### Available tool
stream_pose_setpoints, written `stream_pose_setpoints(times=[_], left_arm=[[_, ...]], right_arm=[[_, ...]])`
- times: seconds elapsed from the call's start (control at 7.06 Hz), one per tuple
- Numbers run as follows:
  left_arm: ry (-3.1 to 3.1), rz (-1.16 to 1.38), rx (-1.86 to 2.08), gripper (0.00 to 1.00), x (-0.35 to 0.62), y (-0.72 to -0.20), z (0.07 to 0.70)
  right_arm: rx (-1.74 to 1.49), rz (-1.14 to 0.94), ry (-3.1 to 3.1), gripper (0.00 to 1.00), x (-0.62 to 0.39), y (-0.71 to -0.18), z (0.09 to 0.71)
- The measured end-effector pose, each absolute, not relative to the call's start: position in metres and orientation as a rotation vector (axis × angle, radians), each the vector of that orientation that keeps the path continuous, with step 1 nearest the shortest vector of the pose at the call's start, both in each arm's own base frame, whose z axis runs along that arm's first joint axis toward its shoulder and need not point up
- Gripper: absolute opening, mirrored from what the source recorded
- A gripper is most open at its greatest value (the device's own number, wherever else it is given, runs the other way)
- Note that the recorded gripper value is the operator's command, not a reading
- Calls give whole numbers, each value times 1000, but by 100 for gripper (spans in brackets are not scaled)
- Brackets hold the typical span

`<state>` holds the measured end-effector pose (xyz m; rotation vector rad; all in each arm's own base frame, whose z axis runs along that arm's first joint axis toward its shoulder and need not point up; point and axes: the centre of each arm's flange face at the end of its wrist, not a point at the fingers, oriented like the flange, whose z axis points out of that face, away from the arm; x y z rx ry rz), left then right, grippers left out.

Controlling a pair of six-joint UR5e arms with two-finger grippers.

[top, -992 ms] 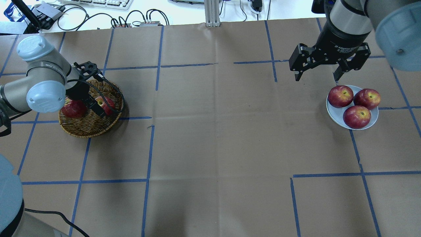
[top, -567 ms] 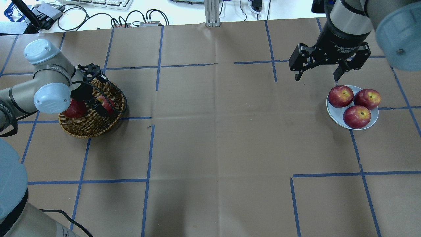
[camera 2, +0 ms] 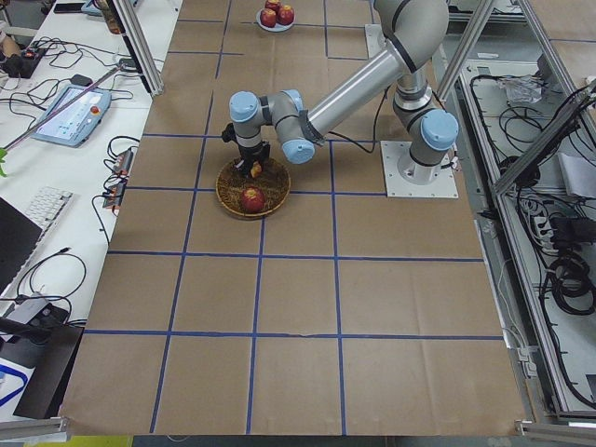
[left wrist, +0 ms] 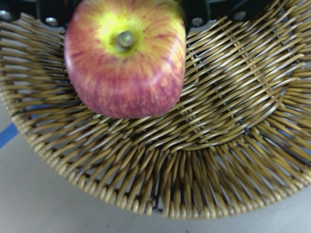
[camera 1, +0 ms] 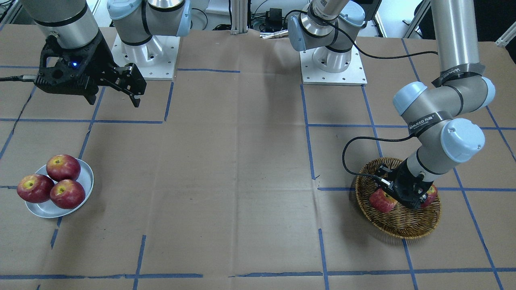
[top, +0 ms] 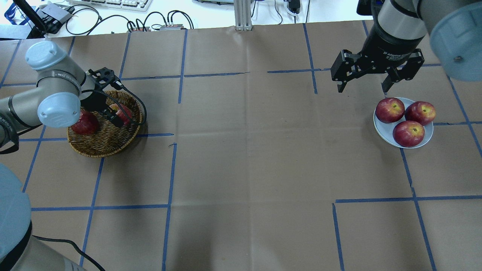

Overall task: Transfer apple from basket to plate
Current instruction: 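Close the left gripper on the yellow-red apple and lift it, then carry the apple with the left gripper toward the table center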

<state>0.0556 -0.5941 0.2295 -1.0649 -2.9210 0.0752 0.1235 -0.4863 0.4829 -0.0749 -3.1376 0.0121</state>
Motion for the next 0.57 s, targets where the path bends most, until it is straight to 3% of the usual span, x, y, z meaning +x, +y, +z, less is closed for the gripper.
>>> stream_pose_setpoints(times=[0.57], left_arm=[[-3002,184,-768,40,-92,-589,280]], right_arm=[[-75,11,-3138,100,124,-486,483]])
